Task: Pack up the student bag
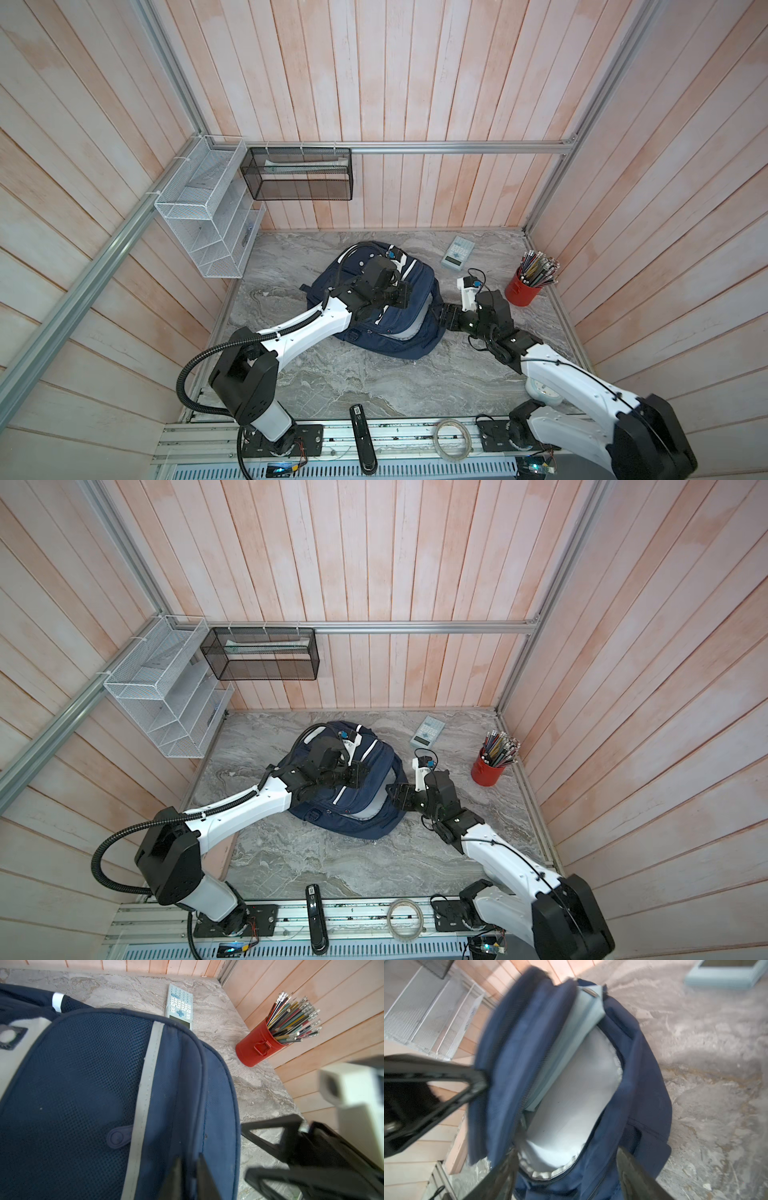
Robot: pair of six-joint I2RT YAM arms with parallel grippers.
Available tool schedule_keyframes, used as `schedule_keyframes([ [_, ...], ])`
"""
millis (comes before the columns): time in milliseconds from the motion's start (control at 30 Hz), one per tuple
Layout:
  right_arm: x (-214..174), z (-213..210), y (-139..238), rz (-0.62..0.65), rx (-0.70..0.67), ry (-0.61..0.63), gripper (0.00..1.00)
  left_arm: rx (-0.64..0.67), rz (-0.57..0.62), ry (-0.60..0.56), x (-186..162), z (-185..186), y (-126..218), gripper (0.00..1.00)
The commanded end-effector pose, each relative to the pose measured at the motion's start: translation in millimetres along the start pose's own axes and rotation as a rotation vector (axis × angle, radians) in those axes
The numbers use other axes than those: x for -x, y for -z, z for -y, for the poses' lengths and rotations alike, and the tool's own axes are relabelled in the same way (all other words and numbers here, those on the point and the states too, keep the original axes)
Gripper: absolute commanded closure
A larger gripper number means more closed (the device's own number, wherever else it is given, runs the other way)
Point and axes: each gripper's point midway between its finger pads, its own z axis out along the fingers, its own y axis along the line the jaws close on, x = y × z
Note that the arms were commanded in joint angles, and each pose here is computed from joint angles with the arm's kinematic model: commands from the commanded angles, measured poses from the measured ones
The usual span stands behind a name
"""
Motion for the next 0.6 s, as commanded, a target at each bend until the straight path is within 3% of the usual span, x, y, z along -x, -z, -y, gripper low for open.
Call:
schedule_keyframes([
  [0, -4, 20, 23, 0.059, -0.117, 0.093, 0.26, -0.012, 0.037, 0.045, 3, -1, 11, 0.53],
  [67, -11, 5, 31, 0.071, -0.034, 0.086, 0.23, 0.002, 0.048, 0.07, -2, -5, 22, 0.41],
  [133, -24, -6, 32, 0.065, 0.02, 0.062, 0.14, 0.038, 0.077, 0.109, -8, -15, 39, 0.4],
  [300, -72, -25, 25, 0.05, 0.024, 0.037, 0.14, 0.056, 0.202, 0.311, -35, -52, 89, 0.37],
  [400, -92, -42, 17, 0.043, 0.008, 0.092, 0.15, 0.02, 0.283, 0.448, -58, -75, 105, 0.15],
  [567, -110, -82, -14, -0.018, -0.004, 0.209, 0.21, 0.006, 0.321, 0.52, -72, -101, 102, 0.14],
])
